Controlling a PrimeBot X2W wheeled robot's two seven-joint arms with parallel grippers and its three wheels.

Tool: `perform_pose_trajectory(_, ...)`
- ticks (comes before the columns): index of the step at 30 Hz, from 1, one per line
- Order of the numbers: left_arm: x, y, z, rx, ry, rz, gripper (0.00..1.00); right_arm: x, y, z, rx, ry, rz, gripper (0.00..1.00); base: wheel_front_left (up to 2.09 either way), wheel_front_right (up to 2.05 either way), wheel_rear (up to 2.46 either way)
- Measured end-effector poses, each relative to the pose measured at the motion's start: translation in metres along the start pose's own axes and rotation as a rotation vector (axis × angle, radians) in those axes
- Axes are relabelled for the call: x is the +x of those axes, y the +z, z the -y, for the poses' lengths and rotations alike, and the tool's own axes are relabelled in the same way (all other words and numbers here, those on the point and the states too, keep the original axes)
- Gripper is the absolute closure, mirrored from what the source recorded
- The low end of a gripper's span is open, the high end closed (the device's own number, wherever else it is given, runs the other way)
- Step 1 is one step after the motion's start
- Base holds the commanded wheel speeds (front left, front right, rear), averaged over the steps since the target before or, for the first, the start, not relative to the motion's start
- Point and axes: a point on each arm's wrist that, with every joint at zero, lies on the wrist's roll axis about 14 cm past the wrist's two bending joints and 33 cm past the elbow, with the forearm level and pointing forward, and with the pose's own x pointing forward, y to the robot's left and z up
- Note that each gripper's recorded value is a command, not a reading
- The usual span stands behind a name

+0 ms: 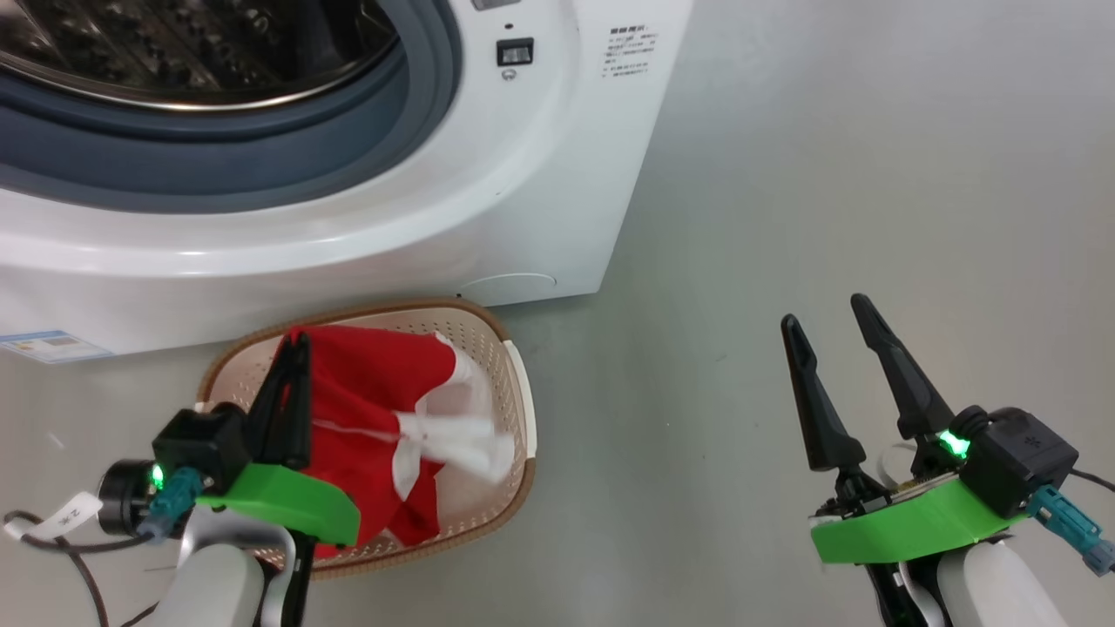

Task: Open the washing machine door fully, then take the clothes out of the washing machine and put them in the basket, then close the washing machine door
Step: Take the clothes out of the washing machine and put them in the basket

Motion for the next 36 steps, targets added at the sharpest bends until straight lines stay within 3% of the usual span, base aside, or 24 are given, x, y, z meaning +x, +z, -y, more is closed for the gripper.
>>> perform_pose_trajectory(15,0.014,-0.102,-0.02,-0.007,0.042,-0.309,1.0,0.008,-0.02,0.013,-0.01,-0.03,-0.051,0.0,0.0,0.0,0.0)
perform_pose_trajectory(36,0.007,-0.208,-0.016,-0.051,0.056,-0.646,1.0,0.017,-0.044,0.028,-0.035,-0.058,-0.113,0.0,0.0,0.0,0.0)
